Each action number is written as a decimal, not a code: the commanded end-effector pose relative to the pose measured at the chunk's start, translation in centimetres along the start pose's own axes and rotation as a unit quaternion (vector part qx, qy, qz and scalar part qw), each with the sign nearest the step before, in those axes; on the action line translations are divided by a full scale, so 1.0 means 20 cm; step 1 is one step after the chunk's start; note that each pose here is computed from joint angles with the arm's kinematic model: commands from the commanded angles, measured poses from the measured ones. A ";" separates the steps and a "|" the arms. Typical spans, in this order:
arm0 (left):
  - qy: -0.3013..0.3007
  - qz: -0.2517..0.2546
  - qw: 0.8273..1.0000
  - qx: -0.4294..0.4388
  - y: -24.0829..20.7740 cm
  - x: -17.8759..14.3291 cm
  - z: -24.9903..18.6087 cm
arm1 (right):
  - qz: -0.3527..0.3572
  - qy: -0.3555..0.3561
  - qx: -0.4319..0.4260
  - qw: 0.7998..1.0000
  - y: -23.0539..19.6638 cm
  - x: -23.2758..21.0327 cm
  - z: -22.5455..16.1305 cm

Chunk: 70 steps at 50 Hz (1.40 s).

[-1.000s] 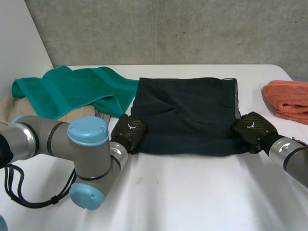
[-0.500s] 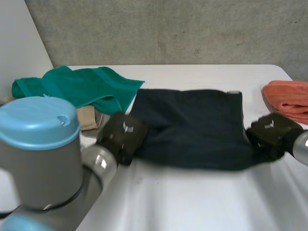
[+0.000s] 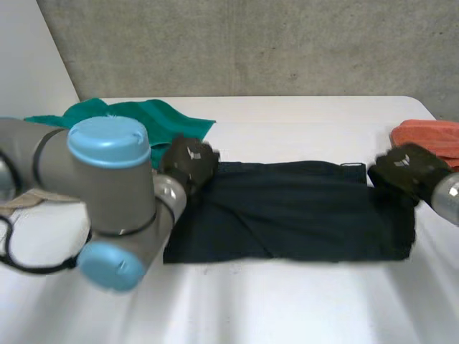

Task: Fold the laundry.

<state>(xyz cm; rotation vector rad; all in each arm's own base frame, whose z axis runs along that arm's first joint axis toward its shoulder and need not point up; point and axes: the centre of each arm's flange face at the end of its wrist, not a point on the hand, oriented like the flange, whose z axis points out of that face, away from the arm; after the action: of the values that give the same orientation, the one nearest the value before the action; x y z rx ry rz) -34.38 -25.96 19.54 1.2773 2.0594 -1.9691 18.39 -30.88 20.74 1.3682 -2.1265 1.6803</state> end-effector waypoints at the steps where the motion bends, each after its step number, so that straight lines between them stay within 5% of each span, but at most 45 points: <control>1: -0.075 0.045 0.993 0.074 0.06 -0.04 0.33 | -0.028 0.084 0.065 0.994 -0.06 -0.01 0.35; 12: -0.078 0.052 0.987 0.133 0.10 0.04 0.50 | -0.030 0.165 0.106 0.980 0.00 -0.02 0.67; 23: -0.068 0.039 0.992 0.100 0.10 0.02 0.29 | 0.054 0.110 0.078 0.989 -0.10 0.05 0.35; 33: -0.035 -0.003 0.997 0.067 0.15 0.07 0.10 | 0.128 -0.020 -0.054 0.990 0.15 -0.10 0.16; 40: -0.030 -0.043 0.996 0.078 0.10 0.05 0.04 | 0.118 0.013 -0.042 0.992 0.23 -0.11 0.15; 47: -0.035 -0.045 0.995 0.087 0.07 0.04 0.05 | 0.101 0.109 0.041 0.988 0.07 0.17 0.09; 57: -0.038 -0.048 0.993 0.098 0.03 0.02 0.04 | 0.165 0.056 0.035 0.984 -0.04 0.21 0.05; 70: -0.050 -0.049 0.990 0.120 -0.02 -0.01 0.11 | 0.238 -0.035 -0.018 0.970 0.14 0.05 0.38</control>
<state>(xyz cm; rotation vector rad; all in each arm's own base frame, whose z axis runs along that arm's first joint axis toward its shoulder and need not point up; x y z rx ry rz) -35.33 -27.51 19.76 1.1051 1.9249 -2.3274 17.79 -36.21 19.59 0.9335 -2.6199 1.7941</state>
